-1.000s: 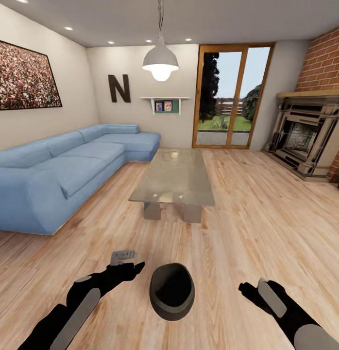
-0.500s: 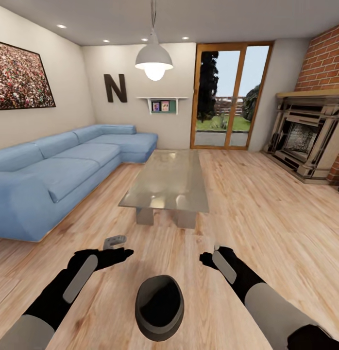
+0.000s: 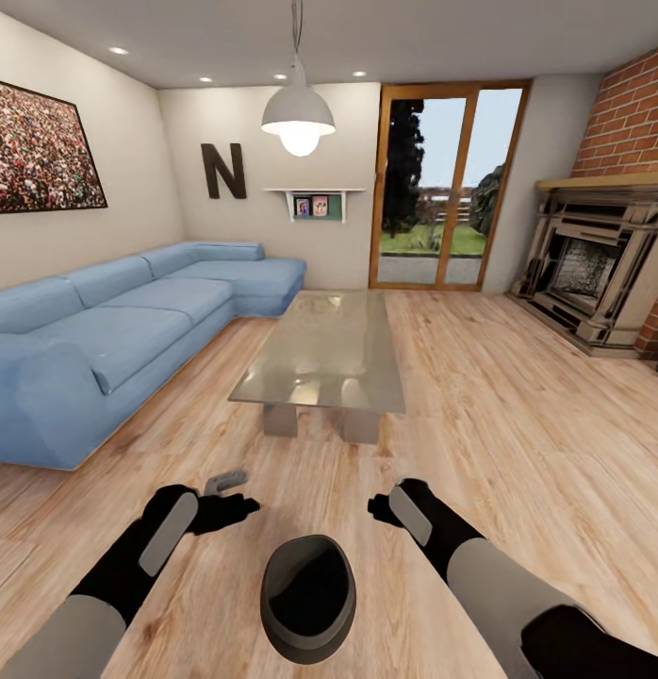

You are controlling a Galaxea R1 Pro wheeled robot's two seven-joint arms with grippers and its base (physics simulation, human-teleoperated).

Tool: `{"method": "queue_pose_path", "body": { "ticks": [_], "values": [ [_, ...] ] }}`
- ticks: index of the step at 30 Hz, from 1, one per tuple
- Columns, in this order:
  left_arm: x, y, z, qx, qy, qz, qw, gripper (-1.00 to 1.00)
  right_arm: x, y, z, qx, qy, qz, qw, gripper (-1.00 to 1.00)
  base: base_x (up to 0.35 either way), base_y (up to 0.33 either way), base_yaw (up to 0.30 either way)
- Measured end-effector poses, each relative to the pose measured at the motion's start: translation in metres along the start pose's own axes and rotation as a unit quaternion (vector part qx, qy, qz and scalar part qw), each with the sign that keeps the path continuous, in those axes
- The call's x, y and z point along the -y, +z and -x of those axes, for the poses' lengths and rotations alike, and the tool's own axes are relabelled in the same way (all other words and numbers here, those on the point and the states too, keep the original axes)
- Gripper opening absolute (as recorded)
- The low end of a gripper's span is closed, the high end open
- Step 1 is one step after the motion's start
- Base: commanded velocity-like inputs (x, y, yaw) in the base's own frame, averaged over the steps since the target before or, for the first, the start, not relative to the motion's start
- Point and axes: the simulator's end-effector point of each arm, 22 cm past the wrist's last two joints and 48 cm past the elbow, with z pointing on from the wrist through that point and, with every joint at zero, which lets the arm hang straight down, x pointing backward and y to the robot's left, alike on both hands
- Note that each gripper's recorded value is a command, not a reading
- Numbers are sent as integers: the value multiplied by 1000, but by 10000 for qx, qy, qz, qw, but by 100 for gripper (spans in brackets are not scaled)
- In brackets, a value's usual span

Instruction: Place each of the two pumpkins and all three candles from the living room inside a cabinet in the living room (use any cabinet), then make sure every cabinet is closed, and position the cauldron so it is next to a table in the living room.

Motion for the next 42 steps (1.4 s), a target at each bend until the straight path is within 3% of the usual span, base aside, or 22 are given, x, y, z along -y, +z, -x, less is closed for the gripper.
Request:
{"method": "queue_pose_path", "body": {
  "ticks": [9,14,21,30,42],
  "values": [
    [-16,16,-9,-327,-197,247,9990,100,-28,-4,-7,28,-176,137,9997,100,0,0,0],
    [6,23,-18,-396,-178,135,9990,100,-49,-8,-14,2,-437,252,9987,100,0,0,0],
    [3,36,-46,-661,-42,346,9972,100,-56,-10,-23,-121,-634,247,9976,100,0,0,0],
    [21,40,-48,-612,36,253,9978,100,-56,-10,-22,-117,-624,252,9977,100,0,0,0],
    [18,42,-36,-336,4,272,9991,100,-56,-7,-23,-78,-649,248,9976,100,0,0,0]
  ]
}}
